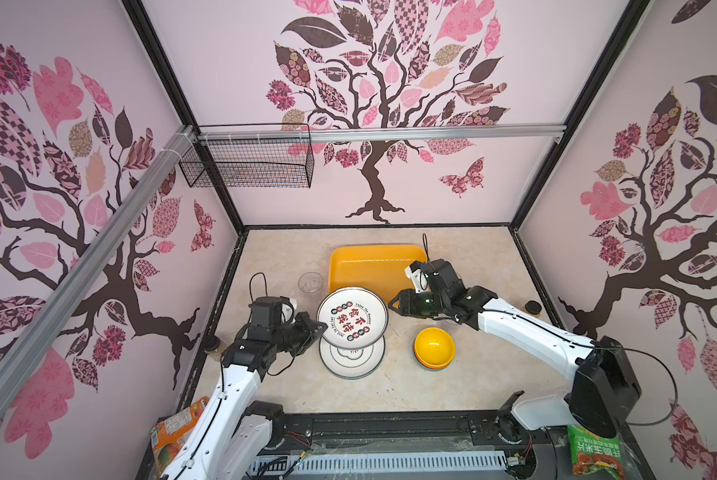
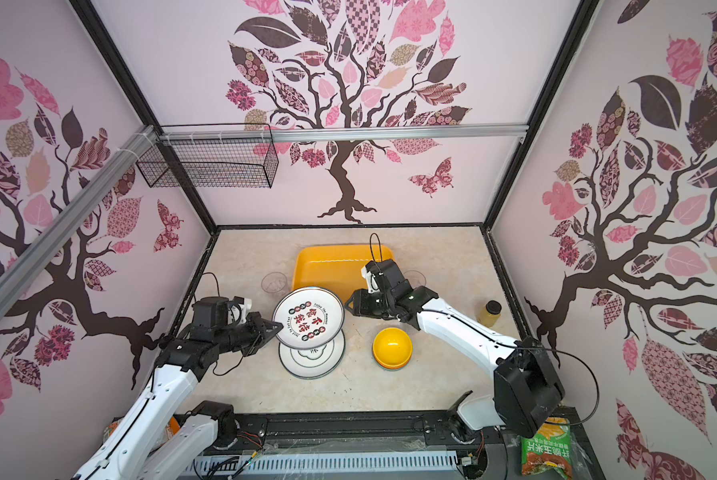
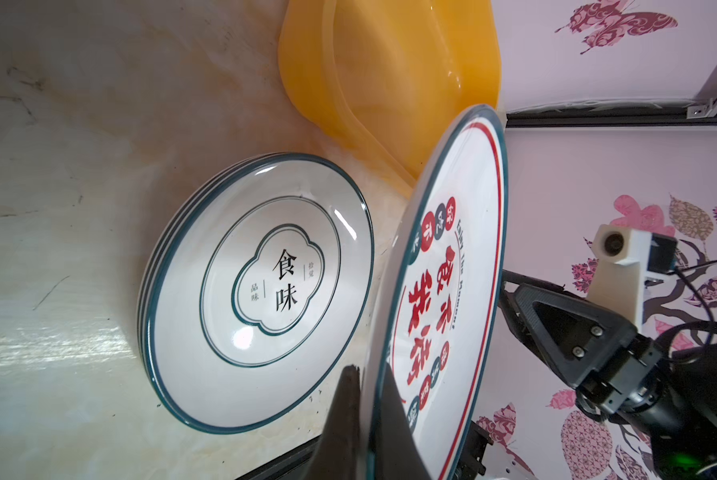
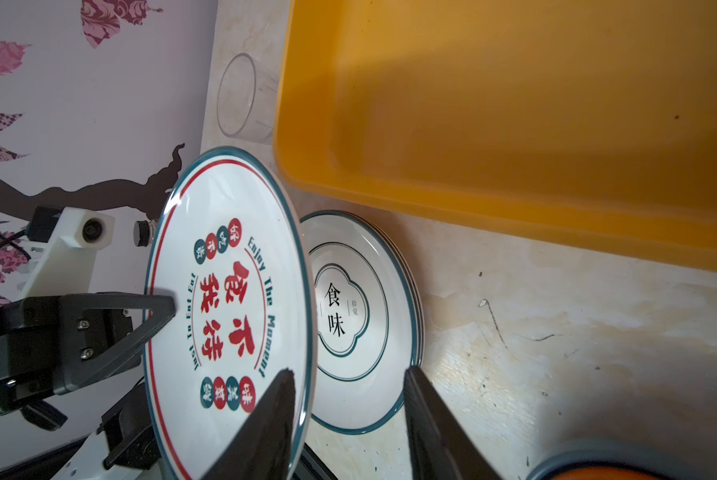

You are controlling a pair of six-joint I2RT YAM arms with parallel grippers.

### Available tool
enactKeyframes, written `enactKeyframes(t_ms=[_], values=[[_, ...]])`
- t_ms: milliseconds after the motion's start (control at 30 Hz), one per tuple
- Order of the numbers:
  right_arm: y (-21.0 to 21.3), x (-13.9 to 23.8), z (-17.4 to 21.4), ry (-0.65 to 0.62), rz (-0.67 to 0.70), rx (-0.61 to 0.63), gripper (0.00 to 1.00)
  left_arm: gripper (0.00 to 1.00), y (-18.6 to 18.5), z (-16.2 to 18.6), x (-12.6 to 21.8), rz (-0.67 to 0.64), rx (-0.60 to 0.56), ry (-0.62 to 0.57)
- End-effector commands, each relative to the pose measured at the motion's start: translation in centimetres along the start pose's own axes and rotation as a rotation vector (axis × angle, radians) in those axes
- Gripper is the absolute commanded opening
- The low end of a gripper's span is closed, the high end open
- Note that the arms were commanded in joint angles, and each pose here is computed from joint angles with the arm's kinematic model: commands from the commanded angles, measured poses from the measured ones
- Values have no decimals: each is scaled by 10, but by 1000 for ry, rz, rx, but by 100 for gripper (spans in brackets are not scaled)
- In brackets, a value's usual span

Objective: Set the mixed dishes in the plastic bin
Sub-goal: 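Lift the red-lettered plate with the right gripper toward the yellow bin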

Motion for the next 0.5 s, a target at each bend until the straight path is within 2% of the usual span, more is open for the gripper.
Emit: enactKeyframes(t_ms=[0,300,467], values=[[18,12,-10,-53,-94,-3,47,0,-40,-9,10,130,-72,-32],[17,7,-17,-78,-144,-50,49,0,-53,-11,2,151,-88,-29],[15,3,-19,-74,-143,-65,45,0,-62,-7,-6,153,-114,-13]])
Point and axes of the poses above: each gripper's point midway between its finger pads, its own x axis back along the fingers, its own y axis along the line the jaws close on, z = x × y, the point moved 5 cm from there along x, back along the fingers, and after that the axes turned 8 degrees about x, right-handed, at the moved point
